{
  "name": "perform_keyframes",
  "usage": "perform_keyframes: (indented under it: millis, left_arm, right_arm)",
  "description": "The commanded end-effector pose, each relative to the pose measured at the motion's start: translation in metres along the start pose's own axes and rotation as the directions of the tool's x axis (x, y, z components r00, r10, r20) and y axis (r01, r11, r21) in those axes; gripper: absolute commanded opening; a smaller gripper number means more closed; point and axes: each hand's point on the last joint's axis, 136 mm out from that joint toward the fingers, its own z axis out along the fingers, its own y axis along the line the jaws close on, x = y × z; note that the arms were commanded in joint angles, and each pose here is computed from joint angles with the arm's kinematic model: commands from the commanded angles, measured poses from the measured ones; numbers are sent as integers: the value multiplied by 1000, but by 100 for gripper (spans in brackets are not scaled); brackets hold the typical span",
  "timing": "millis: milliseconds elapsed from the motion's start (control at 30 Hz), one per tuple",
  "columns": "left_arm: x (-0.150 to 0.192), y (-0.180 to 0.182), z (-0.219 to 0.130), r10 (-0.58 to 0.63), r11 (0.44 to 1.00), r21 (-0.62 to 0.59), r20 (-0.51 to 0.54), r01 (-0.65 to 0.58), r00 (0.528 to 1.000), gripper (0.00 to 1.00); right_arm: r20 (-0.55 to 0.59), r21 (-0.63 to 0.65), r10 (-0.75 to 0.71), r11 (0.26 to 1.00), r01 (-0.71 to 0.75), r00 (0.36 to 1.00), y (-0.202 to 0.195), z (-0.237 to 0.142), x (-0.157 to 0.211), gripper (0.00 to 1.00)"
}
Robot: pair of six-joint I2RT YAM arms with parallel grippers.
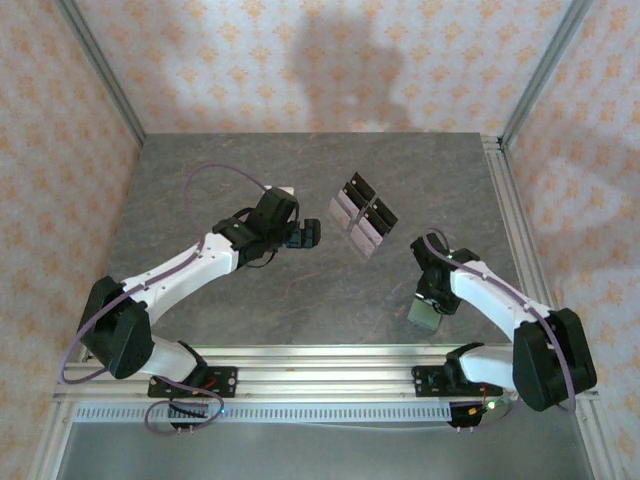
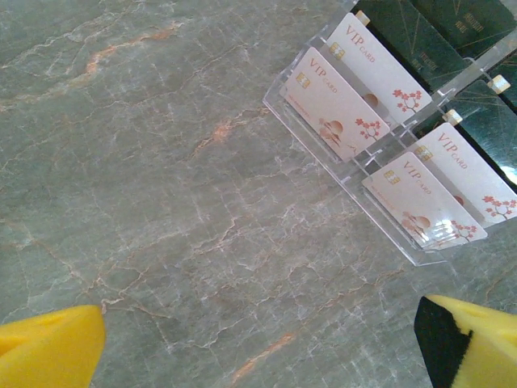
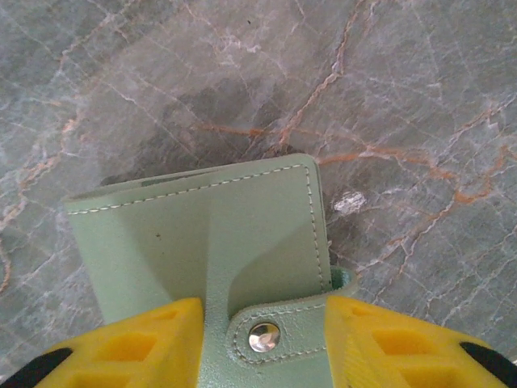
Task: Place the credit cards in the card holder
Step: Pick up the card holder from the bottom-right of the table.
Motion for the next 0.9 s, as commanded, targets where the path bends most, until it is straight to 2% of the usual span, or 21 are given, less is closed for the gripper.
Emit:
perform_keyframes:
  millis: [0,100,233,600,867]
  left_arm:
    - [-9,-11,-2,-9,999,33,21,8,1000,100]
    - [-9,-11,-3,-10,999,32,25,9,1000,100]
    - [-9,-11,-3,-12,999,32,24,11,1000,100]
    - [-10,-13,-2,-23,999,38,19,22,1000,100]
    - [-6,-8,-1,-20,1000,16,10,20,1000,100]
  right_arm:
    - [4,34,-1,999,1,1000,-5,5,2,43]
    - [1,40,-6,999,6,1000,-6,7,3,42]
    - [-15,47,-8,999,8,1000,-9,10,7,35]
    - [-31,-27,-13,1000,12,999,3,9,11,0]
    - [-20,-246,65,967,-68,998,55,-11,2,0]
